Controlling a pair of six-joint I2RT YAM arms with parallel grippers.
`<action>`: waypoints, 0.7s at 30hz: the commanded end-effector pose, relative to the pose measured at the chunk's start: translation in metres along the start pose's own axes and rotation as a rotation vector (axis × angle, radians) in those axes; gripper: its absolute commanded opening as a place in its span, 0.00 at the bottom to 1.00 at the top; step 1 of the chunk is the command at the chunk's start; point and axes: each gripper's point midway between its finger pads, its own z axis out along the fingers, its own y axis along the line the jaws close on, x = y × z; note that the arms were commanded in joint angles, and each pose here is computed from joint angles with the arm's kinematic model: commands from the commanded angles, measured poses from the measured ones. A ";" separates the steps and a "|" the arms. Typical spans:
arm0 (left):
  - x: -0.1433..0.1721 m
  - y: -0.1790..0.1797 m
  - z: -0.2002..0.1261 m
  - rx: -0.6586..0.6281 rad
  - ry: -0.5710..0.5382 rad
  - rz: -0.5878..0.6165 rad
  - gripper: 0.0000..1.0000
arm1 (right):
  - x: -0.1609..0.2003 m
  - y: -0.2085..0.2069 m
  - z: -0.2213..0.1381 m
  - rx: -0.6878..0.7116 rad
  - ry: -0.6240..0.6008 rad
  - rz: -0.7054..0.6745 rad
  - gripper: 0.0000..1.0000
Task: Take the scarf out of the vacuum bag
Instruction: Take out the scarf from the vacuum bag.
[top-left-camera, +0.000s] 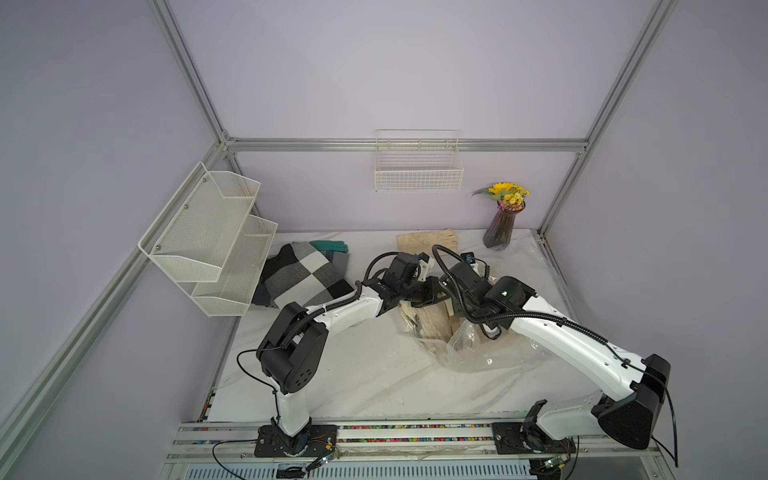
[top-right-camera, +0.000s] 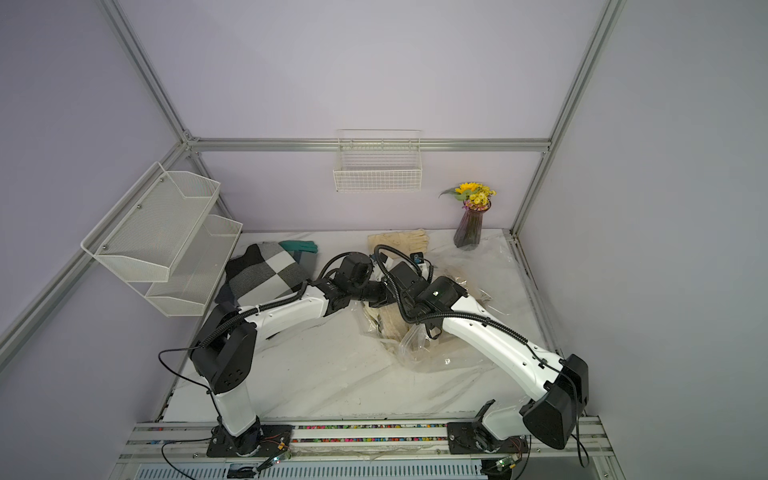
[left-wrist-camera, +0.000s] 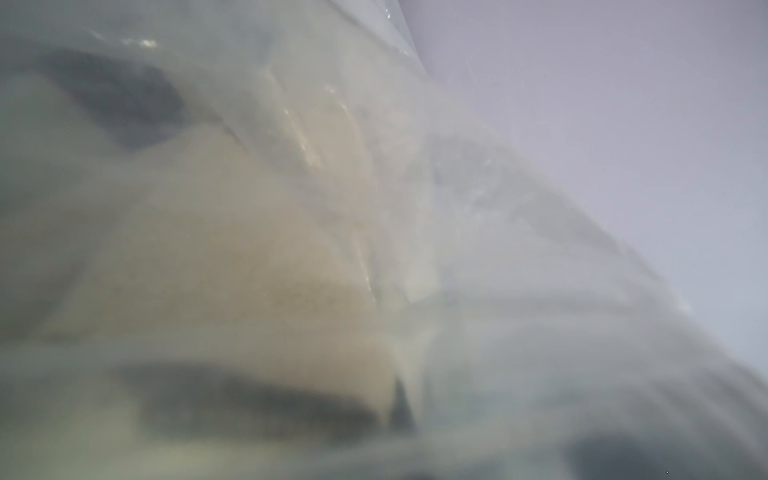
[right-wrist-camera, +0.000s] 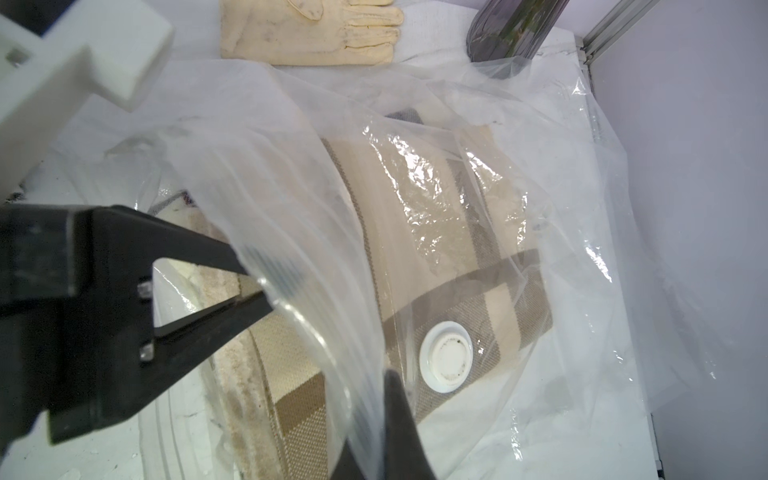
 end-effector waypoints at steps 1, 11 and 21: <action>-0.001 -0.037 -0.026 0.065 -0.007 0.059 0.00 | -0.015 -0.001 -0.011 -0.030 -0.046 0.030 0.00; 0.019 -0.026 -0.051 -0.043 0.018 0.082 0.00 | -0.019 -0.001 -0.009 -0.034 -0.052 0.036 0.00; 0.024 0.001 -0.062 -0.126 0.014 0.062 0.00 | -0.018 0.001 -0.008 -0.048 -0.052 0.040 0.00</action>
